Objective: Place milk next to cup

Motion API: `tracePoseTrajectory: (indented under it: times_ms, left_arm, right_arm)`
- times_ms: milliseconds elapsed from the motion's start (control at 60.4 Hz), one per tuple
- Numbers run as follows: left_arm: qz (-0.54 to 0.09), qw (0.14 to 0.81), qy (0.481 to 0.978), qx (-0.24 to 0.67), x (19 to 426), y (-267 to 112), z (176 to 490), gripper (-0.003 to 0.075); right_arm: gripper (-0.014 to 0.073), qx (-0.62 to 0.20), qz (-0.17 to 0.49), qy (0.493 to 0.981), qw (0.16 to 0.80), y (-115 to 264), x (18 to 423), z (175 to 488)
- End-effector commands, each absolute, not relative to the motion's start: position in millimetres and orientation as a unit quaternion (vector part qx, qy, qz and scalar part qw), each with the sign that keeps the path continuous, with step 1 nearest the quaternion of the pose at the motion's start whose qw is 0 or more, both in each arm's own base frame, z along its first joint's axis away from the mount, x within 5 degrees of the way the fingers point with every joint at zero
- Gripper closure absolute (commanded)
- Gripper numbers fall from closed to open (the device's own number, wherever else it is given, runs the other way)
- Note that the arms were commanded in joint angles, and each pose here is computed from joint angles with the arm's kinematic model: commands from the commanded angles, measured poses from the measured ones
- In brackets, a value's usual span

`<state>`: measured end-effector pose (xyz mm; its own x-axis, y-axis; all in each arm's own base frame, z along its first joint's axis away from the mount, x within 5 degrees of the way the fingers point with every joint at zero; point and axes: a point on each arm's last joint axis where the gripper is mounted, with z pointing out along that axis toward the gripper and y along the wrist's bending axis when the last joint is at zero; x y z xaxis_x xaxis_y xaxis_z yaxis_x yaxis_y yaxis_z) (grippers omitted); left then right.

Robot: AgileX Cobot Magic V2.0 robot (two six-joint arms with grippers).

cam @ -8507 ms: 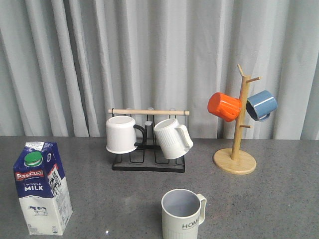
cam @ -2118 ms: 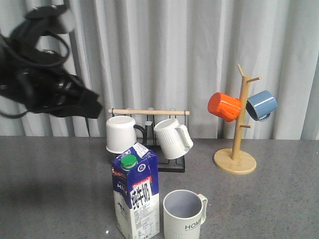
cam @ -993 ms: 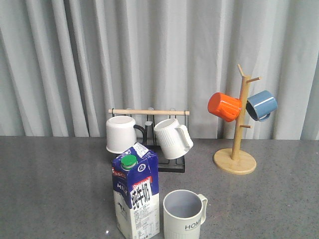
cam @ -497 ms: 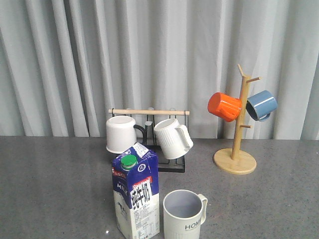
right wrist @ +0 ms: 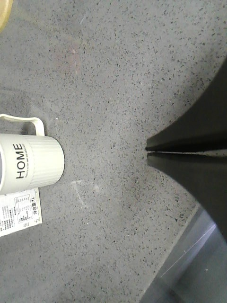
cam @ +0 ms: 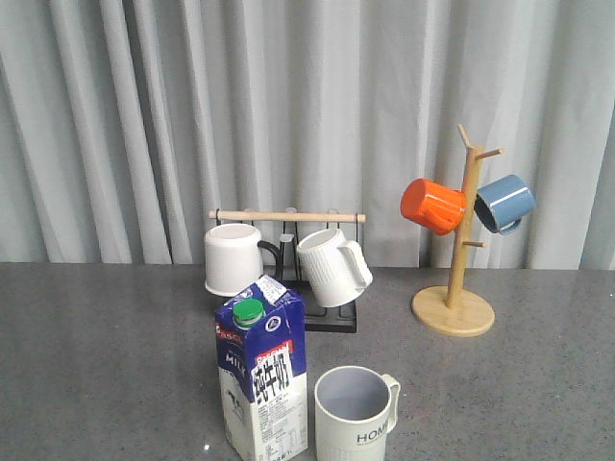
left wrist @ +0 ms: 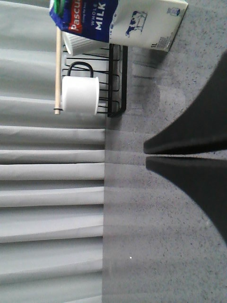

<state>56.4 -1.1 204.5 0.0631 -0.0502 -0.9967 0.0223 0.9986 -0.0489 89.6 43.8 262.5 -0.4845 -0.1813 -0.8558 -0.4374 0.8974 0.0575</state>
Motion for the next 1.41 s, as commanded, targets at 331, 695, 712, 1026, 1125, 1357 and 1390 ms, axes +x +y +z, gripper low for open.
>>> tracePoseTrajectory:
  times_ms: [331, 695, 712, 1026, 1125, 1357, 1390]
  left_arm:
    - [-0.029, 0.744, 0.668, -0.018, 56.7, -0.5, 203.4, 0.0728]
    - [-0.027, 0.744, 0.668, -0.014, 56.7, -0.8, 203.5, 0.0728]
    - [-0.027, 0.744, 0.668, -0.014, 56.7, -0.8, 203.5, 0.0728]
    - [-0.027, 0.744, 0.668, -0.014, 56.7, -0.8, 203.5, 0.0728]
    - [-0.027, 0.744, 0.668, -0.014, 56.7, -0.8, 203.5, 0.0728]
    - [-0.027, 0.744, 0.668, -0.014, 56.7, -0.8, 203.5, 0.0728]
    - [-0.027, 0.744, 0.668, -0.014, 56.7, -0.8, 203.5, 0.0728]
  right_arm:
    - [0.06, -0.172, 0.138, 0.831, 0.51, 44.2, 93.8, 274.9]
    - [0.06, -0.172, 0.138, 0.831, 0.51, 44.2, 93.8, 274.9]
    - [0.06, -0.172, 0.138, 0.831, 0.51, 44.2, 93.8, 274.9]
    - [0.06, -0.172, 0.138, 0.831, 0.51, 44.2, 93.8, 274.9]
    - [0.06, -0.172, 0.138, 0.831, 0.51, 44.2, 93.8, 274.9]
    - [0.06, -0.172, 0.138, 0.831, 0.51, 44.2, 93.8, 274.9]
    - [0.06, -0.172, 0.138, 0.831, 0.51, 44.2, 93.8, 274.9]
